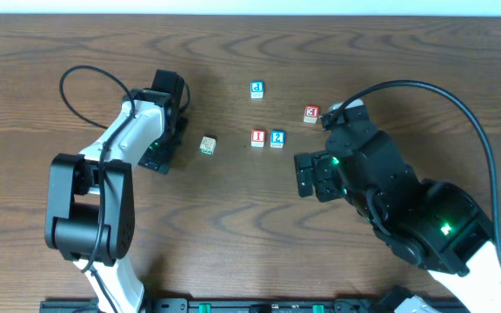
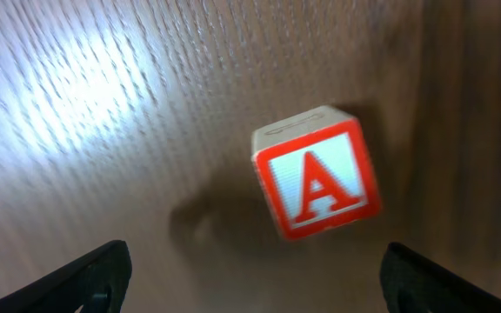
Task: Spell out Ai2
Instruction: 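Reach left gripper to red A block at left and grasp it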
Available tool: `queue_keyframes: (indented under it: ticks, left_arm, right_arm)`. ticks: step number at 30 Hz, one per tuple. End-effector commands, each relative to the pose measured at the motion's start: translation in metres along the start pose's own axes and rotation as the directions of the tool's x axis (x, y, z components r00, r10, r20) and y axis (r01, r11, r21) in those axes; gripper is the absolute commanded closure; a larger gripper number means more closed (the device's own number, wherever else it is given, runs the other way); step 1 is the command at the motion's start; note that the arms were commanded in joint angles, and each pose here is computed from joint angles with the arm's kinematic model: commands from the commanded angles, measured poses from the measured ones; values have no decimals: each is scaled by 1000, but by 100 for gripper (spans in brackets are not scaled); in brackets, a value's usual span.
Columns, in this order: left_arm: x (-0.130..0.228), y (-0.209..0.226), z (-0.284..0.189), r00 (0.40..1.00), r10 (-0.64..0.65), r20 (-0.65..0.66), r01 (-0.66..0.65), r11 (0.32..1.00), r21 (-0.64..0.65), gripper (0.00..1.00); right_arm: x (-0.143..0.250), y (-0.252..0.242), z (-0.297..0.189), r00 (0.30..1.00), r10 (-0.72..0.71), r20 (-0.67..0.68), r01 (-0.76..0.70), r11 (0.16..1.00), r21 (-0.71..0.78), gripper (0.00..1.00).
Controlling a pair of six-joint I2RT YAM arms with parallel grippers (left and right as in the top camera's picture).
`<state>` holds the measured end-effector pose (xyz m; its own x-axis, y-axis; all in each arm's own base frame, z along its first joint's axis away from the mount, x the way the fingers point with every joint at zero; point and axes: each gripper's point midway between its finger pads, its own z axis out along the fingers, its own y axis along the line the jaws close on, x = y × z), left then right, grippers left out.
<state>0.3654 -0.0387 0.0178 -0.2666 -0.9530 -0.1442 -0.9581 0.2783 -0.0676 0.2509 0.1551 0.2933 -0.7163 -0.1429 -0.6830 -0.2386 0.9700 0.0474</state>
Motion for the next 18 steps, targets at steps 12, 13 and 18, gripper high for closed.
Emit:
queue_keyframes:
  ticks: [12,13,18]
  left_arm:
    - [-33,-26,4,939,-345,3,343,933,107,16]
    - [-35,-25,5,942,-335,6,332,938,103,17]
    - [-35,-24,7,959,-282,6,280,955,96,18]
  right_arm:
    - [0,-7,2,1000,-6,-6,7,1000,29,1]
    - [0,-7,2,1000,-6,-5,6,1000,30,1]
    - [-1,-6,5,1000,-6,-6,6,1000,30,1]
